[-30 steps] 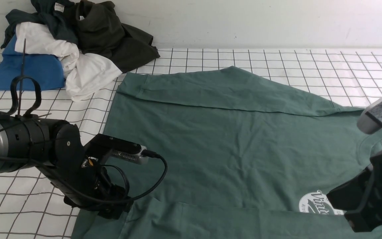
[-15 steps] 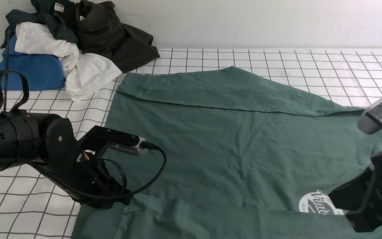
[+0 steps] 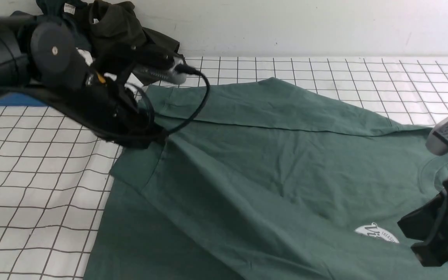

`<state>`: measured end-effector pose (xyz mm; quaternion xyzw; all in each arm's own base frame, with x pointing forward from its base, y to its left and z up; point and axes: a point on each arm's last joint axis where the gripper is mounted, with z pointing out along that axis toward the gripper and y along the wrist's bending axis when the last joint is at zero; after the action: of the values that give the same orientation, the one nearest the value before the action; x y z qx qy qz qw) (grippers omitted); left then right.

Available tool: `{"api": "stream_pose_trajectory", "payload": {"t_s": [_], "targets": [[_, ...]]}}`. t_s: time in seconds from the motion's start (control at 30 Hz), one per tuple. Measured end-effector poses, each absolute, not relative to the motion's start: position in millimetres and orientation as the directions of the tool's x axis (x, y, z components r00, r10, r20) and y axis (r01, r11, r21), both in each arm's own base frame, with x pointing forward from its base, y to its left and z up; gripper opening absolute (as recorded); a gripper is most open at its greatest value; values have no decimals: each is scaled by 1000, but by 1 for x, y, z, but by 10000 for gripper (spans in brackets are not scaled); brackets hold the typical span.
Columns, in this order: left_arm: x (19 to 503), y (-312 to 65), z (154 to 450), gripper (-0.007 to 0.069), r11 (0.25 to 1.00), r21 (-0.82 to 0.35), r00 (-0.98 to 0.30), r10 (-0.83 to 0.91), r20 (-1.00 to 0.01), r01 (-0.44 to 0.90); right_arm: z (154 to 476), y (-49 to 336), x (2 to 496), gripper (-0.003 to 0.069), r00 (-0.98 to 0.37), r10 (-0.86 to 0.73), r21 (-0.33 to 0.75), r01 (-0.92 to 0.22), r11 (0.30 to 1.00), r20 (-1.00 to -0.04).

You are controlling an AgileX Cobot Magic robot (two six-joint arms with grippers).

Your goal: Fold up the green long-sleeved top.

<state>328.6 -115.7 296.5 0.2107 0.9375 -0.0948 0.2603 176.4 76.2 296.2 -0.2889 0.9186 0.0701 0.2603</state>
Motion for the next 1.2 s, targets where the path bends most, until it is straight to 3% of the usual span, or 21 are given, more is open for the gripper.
{"api": "stream_pose_trajectory", "payload": {"t_s": [0.2, 0.53, 0.7, 0.8, 0.87, 1.03, 1.2], "targets": [[355, -120, 300, 41, 891, -59, -790, 367, -492, 451, 296, 69, 179, -15, -727, -468, -73, -504, 861, -502], [389, -105, 237, 61, 928, -91, -881, 308, -360, 362, 296, 66, 181, -15, -734, -456, -96, -478, 873, -503], [401, -105, 221, 244, 933, -88, -884, 296, -363, 349, 291, 68, 186, -15, -747, -461, -91, -480, 873, -480], [416, -101, 234, 392, 946, -93, -877, 246, -413, 310, 292, 72, 196, -15, -754, -460, -88, -479, 874, -469], [428, -95, 243, 444, 954, -98, -870, 212, -446, 283, 296, 75, 205, -15, -754, -452, -86, -472, 877, -476], [468, -74, 259, 496, 971, -121, -844, 112, -525, 205, 317, 87, 238, -15, -734, -438, -95, -460, 883, -519], [501, -69, 247, 497, 971, -162, -828, 56, -559, 176, 327, 95, 263, -15, -717, -439, -109, -458, 882, -541]]}}
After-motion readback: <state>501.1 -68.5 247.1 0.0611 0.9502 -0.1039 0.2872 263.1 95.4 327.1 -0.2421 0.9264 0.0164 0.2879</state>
